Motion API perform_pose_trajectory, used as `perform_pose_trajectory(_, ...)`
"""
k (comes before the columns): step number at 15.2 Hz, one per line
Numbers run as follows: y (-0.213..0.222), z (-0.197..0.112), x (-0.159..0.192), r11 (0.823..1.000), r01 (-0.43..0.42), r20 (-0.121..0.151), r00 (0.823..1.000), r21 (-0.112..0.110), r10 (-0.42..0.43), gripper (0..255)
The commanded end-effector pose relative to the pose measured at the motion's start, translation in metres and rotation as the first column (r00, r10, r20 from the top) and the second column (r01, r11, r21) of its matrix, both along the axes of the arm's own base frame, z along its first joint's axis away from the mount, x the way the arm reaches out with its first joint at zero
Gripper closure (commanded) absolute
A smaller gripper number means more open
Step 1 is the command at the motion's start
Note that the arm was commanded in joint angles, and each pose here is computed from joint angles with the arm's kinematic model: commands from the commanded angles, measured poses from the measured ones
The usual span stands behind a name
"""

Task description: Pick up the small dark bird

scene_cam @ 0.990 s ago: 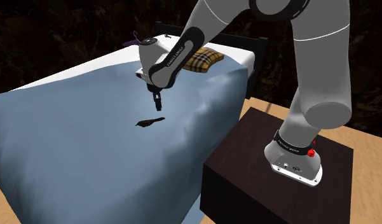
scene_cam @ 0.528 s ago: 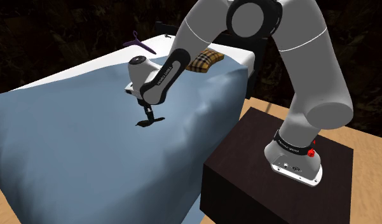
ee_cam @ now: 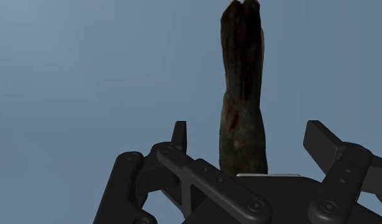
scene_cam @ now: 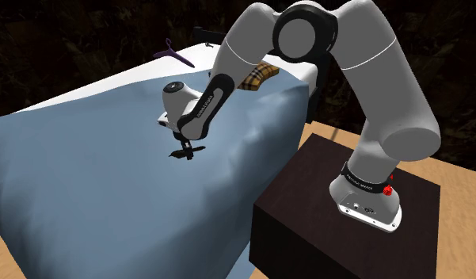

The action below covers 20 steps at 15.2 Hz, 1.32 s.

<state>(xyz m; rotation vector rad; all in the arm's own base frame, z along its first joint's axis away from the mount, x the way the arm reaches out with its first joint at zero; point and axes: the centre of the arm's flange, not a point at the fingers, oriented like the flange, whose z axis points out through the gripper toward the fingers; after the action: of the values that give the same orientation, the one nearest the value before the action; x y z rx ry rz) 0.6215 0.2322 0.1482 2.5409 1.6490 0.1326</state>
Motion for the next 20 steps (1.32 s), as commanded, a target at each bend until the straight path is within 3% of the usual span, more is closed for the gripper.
perform_pose_trajectory(1,-0.001,-0.002,0.001,1.000,0.000,0.001,1.000,0.000,0.000,255)
perform_pose_trajectory(10,0.000,-0.002,0.000,1.000,0.000,0.001,1.000,0.000,0.000,255)
perform_pose_trajectory(20,0.000,0.051,0.000,1.000,0.000,0.001,1.000,0.000,0.000,255)
